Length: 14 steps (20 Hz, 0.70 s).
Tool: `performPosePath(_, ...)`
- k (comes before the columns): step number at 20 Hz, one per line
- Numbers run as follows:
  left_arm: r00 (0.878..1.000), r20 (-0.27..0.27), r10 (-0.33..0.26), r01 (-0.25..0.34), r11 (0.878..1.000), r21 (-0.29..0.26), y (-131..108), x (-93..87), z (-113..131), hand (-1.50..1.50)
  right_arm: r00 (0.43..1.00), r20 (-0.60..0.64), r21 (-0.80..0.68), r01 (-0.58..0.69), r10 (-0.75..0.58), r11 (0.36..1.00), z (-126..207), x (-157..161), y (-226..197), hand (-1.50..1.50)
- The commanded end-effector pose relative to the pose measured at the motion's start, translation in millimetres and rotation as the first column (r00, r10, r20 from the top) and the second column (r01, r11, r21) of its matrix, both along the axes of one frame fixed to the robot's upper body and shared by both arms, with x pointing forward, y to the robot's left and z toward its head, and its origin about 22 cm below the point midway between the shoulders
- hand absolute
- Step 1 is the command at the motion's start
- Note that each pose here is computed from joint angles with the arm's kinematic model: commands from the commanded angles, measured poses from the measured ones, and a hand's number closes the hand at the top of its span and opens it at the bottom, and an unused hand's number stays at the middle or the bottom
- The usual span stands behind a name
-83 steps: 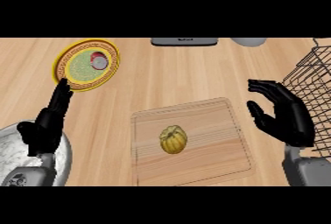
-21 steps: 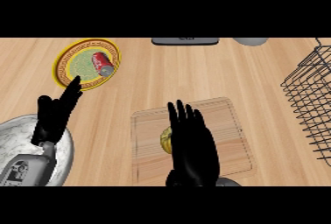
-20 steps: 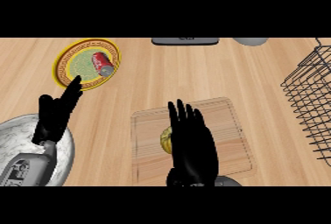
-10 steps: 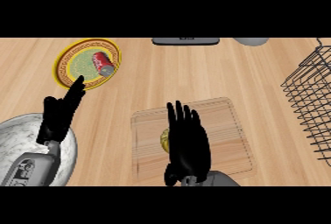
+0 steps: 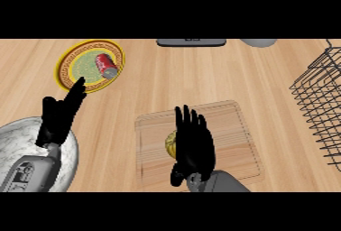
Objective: Pick the squash from the cutting board and place it in the basket
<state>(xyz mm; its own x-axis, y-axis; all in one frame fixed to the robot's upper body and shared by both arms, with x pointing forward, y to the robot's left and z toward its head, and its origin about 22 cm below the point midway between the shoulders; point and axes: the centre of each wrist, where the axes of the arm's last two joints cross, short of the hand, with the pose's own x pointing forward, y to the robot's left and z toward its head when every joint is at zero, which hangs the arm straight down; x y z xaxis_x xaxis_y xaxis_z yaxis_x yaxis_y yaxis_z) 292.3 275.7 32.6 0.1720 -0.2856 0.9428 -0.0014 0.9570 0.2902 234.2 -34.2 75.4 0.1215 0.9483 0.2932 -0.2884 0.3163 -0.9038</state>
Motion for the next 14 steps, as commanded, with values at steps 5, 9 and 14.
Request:
performPosePath(5, 1.000, -0.029, 0.005, -0.004, 1.000, 0.024, 1.2, -3.0, -9.1, 0.00, 0.991, -0.090, -0.002, 0.099, -0.099, 0.995, -18.8, -15.1, 11.5, -1.50)
performPosePath(9, 0.999, -0.042, 0.027, -0.026, 0.999, 0.023, -3.7, -2.0, -3.4, 0.00, 0.992, -0.062, 0.007, 0.107, -0.106, 0.994, -34.4, 14.3, -2.2, -1.50)
performPosePath(14, 1.000, -0.030, -0.002, 0.003, 1.000, 0.028, 6.4, -0.4, -12.7, 0.00, 0.993, -0.065, -0.004, 0.100, -0.100, 0.995, -43.4, 21.6, -3.0, -1.50)
